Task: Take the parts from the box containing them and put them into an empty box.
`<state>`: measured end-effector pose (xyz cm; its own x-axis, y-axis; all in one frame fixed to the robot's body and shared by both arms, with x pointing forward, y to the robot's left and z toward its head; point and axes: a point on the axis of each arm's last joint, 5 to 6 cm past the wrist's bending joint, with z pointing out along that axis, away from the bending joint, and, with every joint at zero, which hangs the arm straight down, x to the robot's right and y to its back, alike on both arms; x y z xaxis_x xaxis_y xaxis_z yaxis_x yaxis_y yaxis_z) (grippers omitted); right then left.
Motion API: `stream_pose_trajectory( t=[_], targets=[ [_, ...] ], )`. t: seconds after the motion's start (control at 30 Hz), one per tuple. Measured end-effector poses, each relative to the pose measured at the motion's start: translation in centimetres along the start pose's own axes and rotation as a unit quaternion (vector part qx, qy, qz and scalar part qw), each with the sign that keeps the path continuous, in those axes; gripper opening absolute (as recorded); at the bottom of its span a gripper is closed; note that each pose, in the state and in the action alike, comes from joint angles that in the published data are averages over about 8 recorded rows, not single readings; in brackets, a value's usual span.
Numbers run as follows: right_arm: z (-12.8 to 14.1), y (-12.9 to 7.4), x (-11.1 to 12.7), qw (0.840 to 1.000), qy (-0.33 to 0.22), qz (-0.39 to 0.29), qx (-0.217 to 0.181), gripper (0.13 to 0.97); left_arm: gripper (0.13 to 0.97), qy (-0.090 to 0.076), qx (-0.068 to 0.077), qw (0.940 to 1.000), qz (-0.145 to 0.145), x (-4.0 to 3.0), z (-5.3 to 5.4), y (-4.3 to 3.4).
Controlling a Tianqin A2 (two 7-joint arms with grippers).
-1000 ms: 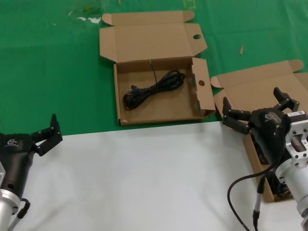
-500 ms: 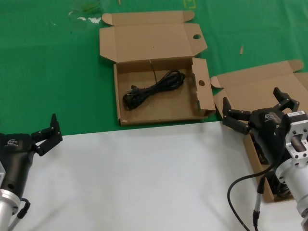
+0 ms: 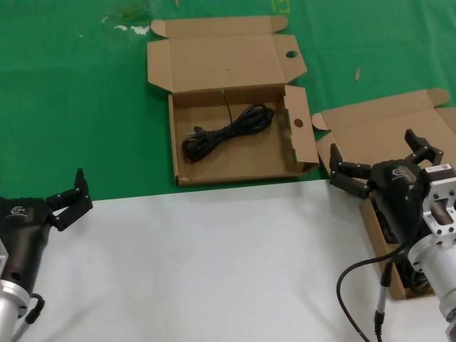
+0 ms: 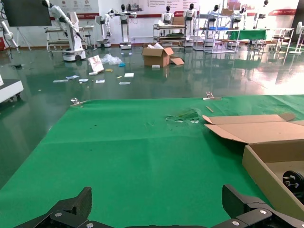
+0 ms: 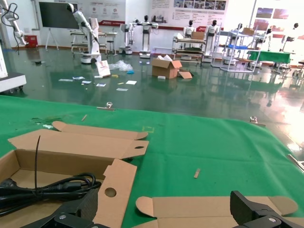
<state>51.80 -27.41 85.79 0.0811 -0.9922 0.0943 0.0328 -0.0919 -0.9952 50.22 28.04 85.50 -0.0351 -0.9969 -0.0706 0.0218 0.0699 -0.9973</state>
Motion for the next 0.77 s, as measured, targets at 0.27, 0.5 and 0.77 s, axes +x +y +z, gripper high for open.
stream_pose_trajectory(
  t=[0.27, 0.5, 0.77],
  targets=[
    [0.00, 0.00, 0.00, 1.000, 0.000, 0.000, 0.000, 0.966, 0.966, 0.000, 0.000, 1.0000, 0.000, 0.00, 0.00, 0.00],
    [0.00, 0.00, 0.00, 1.000, 0.000, 0.000, 0.000, 0.966, 0.966, 0.000, 0.000, 1.0000, 0.000, 0.00, 0.00, 0.00],
    [0.00, 0.00, 0.00, 1.000, 0.000, 0.000, 0.000, 0.966, 0.966, 0.000, 0.000, 1.0000, 0.000, 0.00, 0.00, 0.00]
  ],
)
